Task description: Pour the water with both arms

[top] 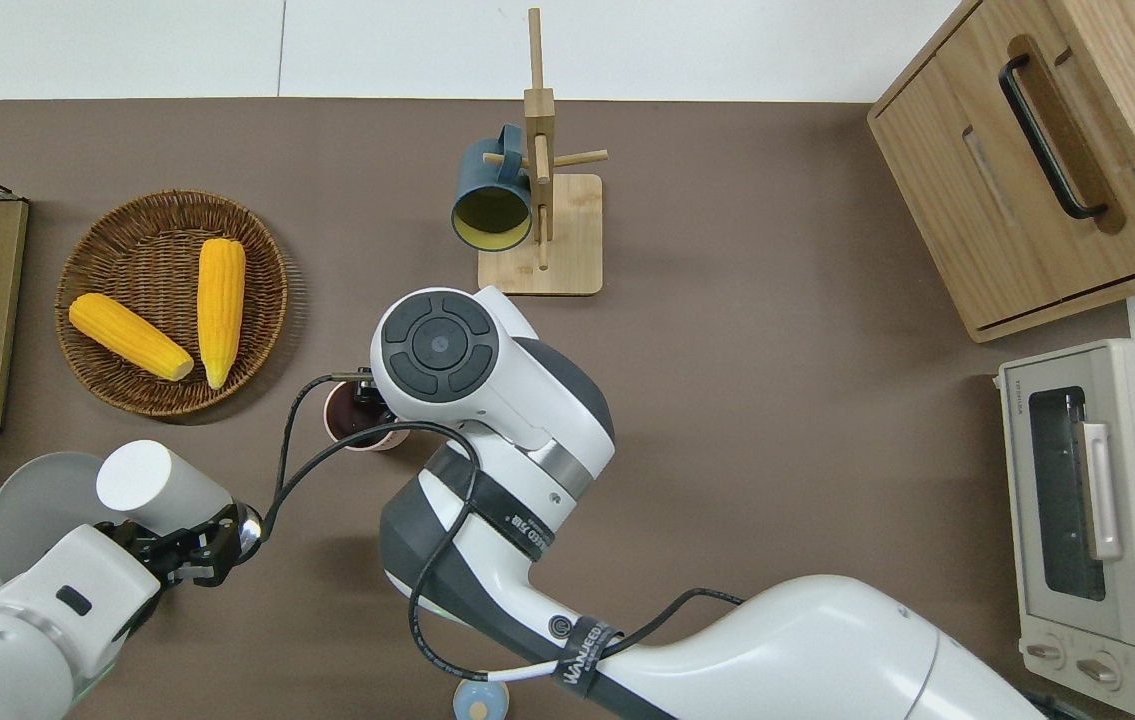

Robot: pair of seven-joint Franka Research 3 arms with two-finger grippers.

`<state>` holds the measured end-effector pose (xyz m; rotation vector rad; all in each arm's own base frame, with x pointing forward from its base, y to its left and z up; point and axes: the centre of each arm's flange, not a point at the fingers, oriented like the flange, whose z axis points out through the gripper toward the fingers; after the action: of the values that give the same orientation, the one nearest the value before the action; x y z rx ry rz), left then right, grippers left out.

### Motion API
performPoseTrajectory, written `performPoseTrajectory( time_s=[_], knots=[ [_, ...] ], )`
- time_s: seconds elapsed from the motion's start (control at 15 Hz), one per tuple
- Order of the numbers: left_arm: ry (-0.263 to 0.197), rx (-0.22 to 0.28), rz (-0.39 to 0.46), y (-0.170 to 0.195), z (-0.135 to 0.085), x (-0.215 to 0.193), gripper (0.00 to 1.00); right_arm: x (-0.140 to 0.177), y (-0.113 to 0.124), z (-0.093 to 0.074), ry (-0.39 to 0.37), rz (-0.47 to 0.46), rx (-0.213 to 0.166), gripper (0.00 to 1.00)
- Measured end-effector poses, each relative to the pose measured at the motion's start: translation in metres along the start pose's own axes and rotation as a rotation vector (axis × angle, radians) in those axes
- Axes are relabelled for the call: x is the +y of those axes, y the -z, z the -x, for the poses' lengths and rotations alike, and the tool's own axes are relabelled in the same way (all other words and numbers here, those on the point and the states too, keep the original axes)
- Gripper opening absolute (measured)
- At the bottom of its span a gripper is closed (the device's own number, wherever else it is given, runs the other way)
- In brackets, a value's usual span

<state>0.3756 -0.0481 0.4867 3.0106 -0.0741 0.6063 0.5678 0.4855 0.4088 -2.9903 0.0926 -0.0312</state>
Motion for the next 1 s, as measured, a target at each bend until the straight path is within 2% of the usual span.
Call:
performPoseTrajectory(
  time_s=[0.27, 0.53, 0.8, 1.0],
  knots=[
    [-0.018, -0.016, 0.004, -0.006, 0.002, 0.012, 0.63, 0.036, 0.018, -0.027, 0.184, 0.073, 0.027, 0.99],
    [-0.041, -0.044, 0.018, -0.017, 0.004, 0.025, 0.63, 0.104, 0.057, -0.065, 0.307, 0.15, 0.019, 0.99],
    [-0.064, -0.078, 0.021, -0.031, 0.008, 0.04, 0.63, 0.173, 0.101, -0.095, 0.352, 0.148, 0.006, 0.99],
    [-0.076, -0.106, 0.028, -0.043, 0.011, 0.051, 0.63, 0.241, 0.134, -0.115, 0.362, 0.127, -0.002, 0.99]
  ],
)
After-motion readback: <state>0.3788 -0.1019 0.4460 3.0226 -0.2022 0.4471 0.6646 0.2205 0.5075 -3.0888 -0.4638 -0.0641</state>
